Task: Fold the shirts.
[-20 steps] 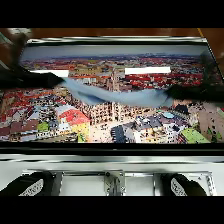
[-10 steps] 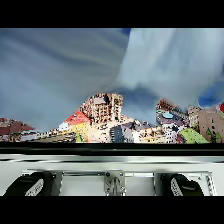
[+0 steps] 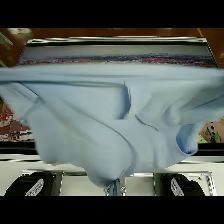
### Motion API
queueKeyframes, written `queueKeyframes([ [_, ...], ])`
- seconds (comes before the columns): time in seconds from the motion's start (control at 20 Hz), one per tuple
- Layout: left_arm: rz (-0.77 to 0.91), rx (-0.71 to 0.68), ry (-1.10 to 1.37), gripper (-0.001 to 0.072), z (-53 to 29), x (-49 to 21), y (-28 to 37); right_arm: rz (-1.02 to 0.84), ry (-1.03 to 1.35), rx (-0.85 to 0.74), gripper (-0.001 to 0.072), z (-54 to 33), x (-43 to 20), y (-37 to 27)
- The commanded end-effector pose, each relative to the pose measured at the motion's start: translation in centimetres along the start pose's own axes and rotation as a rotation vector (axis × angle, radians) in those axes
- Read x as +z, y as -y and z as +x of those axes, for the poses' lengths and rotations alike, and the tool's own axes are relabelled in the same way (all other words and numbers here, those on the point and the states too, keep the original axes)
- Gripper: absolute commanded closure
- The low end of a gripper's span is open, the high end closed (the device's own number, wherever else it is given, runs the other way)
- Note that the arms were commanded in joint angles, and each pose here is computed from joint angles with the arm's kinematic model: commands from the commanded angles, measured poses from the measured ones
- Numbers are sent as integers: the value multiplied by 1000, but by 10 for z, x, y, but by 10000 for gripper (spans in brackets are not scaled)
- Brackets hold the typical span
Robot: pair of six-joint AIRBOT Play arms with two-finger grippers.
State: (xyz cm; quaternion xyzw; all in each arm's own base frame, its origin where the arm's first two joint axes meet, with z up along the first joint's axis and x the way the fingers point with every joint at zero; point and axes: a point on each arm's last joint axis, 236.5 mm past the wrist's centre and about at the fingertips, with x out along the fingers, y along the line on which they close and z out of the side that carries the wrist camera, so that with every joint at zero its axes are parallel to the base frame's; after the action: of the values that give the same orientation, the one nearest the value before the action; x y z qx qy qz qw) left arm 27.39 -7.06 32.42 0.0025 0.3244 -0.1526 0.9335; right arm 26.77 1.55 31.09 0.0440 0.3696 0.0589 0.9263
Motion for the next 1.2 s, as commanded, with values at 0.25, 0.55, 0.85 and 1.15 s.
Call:
queueKeyframes([
  [0.25, -235, -31, -359, 668, 248, -101, -52, 306, -152, -42, 654, 264, -32, 80],
  [0.55, -439, -86, -353, 668, 359, -129, -57, 552, -81, 53, 654, 365, -29, 85],
  [0.85, -593, -108, -645, 133, 352, -191, -68, 561, -313, 130, 48, 377, -82, 64],
  [1.15, -689, -179, -887, 132, 228, -219, -121, 347, -798, 157, 35, 260, -172, 96],
])
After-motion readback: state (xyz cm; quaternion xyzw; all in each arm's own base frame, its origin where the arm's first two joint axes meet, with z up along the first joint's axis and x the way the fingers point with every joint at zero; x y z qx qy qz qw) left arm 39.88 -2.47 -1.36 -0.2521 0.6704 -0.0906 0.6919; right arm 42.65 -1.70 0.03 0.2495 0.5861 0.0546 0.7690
